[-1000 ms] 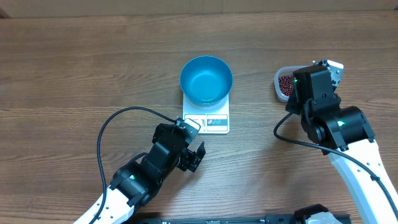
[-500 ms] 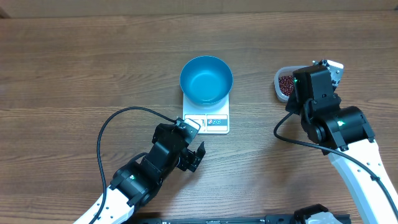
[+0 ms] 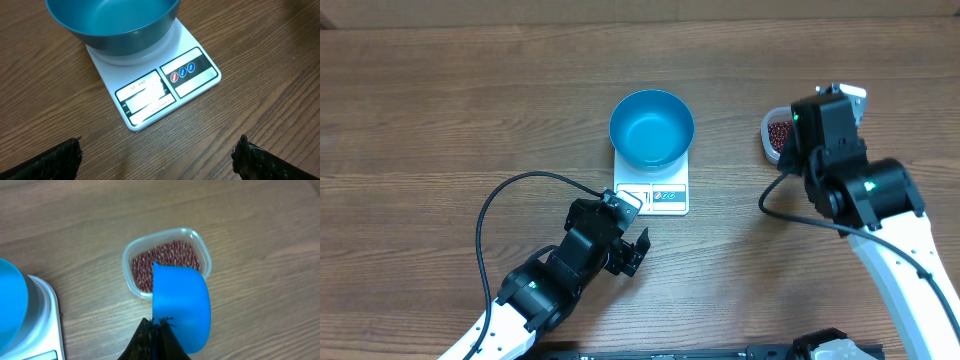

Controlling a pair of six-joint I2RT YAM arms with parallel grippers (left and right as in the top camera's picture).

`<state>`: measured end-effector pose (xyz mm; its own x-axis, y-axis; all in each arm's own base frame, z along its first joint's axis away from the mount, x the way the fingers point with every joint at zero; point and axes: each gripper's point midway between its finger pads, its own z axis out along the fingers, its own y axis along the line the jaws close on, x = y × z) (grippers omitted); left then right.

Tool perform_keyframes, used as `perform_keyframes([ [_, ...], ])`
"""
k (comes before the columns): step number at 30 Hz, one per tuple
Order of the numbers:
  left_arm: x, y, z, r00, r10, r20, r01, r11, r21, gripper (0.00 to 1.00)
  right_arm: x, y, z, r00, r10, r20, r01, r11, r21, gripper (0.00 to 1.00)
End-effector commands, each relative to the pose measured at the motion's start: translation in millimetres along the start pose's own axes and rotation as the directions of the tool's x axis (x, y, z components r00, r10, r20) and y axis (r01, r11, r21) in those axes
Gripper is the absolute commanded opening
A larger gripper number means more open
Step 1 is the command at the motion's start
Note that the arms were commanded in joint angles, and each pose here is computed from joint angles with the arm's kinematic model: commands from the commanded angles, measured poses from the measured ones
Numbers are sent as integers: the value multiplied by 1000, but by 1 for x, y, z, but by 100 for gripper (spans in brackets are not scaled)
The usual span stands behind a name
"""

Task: Scoop item into bowl and weigh 150g on scale
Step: 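Lower the blue scoop with the right gripper into the bean tub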

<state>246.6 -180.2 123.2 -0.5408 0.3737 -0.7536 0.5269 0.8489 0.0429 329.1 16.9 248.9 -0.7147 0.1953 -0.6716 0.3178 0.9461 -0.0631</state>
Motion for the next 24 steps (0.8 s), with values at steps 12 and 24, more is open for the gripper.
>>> perform_keyframes([
  [12, 1, 0, 1, 1000, -6, -1, 6, 1000, -5, 100, -61, -16, 51, 983, -163, -85, 171, 980, 103, 4],
  [24, 5, 0, 1, 1000, -3, -18, 3, 1000, -7, 99, -43, -16, 111, 944, -249, -216, 291, 937, 192, 4],
])
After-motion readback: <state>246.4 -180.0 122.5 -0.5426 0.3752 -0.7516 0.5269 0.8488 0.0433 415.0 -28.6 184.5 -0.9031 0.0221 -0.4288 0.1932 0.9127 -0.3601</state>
